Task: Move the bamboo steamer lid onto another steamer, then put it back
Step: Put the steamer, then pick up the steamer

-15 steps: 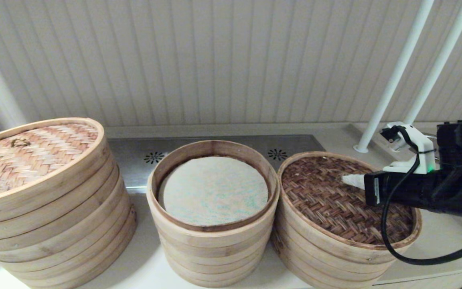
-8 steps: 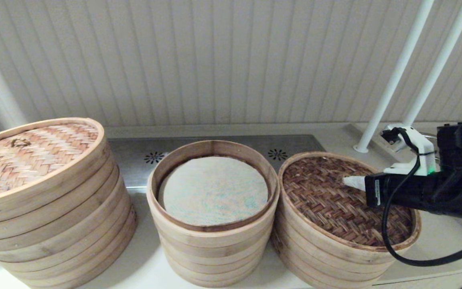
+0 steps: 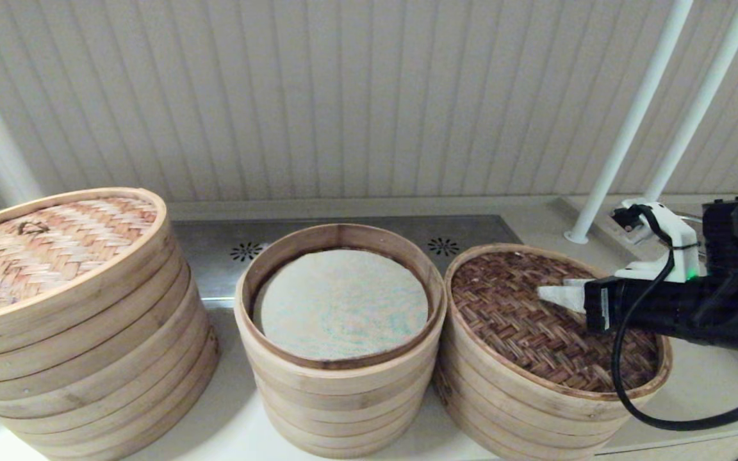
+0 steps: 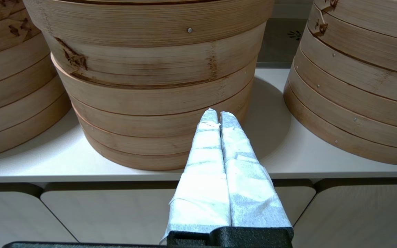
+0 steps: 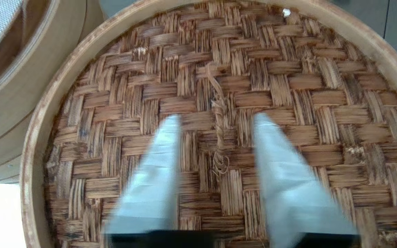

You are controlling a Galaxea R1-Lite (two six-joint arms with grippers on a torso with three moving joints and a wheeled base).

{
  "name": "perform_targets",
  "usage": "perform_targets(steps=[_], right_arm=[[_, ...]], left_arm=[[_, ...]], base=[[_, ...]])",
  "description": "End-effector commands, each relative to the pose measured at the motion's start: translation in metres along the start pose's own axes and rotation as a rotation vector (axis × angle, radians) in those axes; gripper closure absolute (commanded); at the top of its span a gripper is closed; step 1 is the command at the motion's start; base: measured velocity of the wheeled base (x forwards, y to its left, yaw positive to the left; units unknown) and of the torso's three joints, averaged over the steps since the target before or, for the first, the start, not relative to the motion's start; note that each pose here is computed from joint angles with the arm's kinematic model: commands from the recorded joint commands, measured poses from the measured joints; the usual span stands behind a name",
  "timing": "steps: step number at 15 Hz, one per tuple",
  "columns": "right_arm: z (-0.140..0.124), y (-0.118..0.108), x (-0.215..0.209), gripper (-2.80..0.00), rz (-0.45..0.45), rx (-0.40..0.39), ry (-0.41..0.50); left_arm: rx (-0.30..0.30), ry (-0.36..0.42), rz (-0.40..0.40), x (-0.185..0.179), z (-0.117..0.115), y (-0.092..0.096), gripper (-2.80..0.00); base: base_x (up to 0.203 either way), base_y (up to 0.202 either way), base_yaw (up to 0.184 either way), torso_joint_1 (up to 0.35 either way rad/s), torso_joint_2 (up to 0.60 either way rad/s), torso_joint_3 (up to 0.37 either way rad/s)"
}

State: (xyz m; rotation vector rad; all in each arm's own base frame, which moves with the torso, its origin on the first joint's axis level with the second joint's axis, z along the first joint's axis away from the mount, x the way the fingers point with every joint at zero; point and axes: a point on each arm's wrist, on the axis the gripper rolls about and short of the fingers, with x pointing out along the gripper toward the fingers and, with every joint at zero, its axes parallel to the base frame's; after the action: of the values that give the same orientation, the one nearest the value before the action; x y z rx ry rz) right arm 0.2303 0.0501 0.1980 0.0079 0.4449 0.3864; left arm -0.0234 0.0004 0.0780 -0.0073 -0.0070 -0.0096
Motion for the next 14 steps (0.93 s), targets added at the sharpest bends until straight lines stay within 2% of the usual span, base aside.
perform_targets(steps=[1,5,7,8,10,14], right_arm=[[0.006,0.002,-0.010,-2.80,0.001,-0.008,-0.040],[0.017,0.007,-0.044,-2.80,-0.012,-0.026,-0.150],[0.016,0.004,-0.063,-2.80,-0.048,-0.020,-0.194],[0.015,0.002,-0.072,0.00,-0.069,-0.015,-0.213],[0.010,0.002,-0.097,0.00,-0.109,-0.014,-0.263],[-0.008,0.018,-0.151,0.00,-0.132,-0.027,-0.343]], left_arm=[[0.000,-0.001,0.000,0.000,0.000,0.000,0.00],[-0.001,0.001,0.000,0.000,0.000,0.000,0.00],[0.000,-0.001,-0.001,0.000,0.000,0.000,0.00],[-0.001,-0.001,-0.001,0.000,0.000,0.000,0.00],[-0.002,-0.001,0.000,0.000,0.000,0.000,0.00],[-0.002,-0.001,0.000,0.000,0.000,0.000,0.00]], base=[[0.000,0.000,0.000,0.000,0.00,0.000],[0.000,0.000,0.000,0.000,0.00,0.000],[0.000,0.000,0.000,0.000,0.00,0.000],[0.000,0.000,0.000,0.000,0.00,0.000],[0.000,0.000,0.000,0.000,0.00,0.000],[0.000,0.000,0.000,0.000,0.00,0.000]])
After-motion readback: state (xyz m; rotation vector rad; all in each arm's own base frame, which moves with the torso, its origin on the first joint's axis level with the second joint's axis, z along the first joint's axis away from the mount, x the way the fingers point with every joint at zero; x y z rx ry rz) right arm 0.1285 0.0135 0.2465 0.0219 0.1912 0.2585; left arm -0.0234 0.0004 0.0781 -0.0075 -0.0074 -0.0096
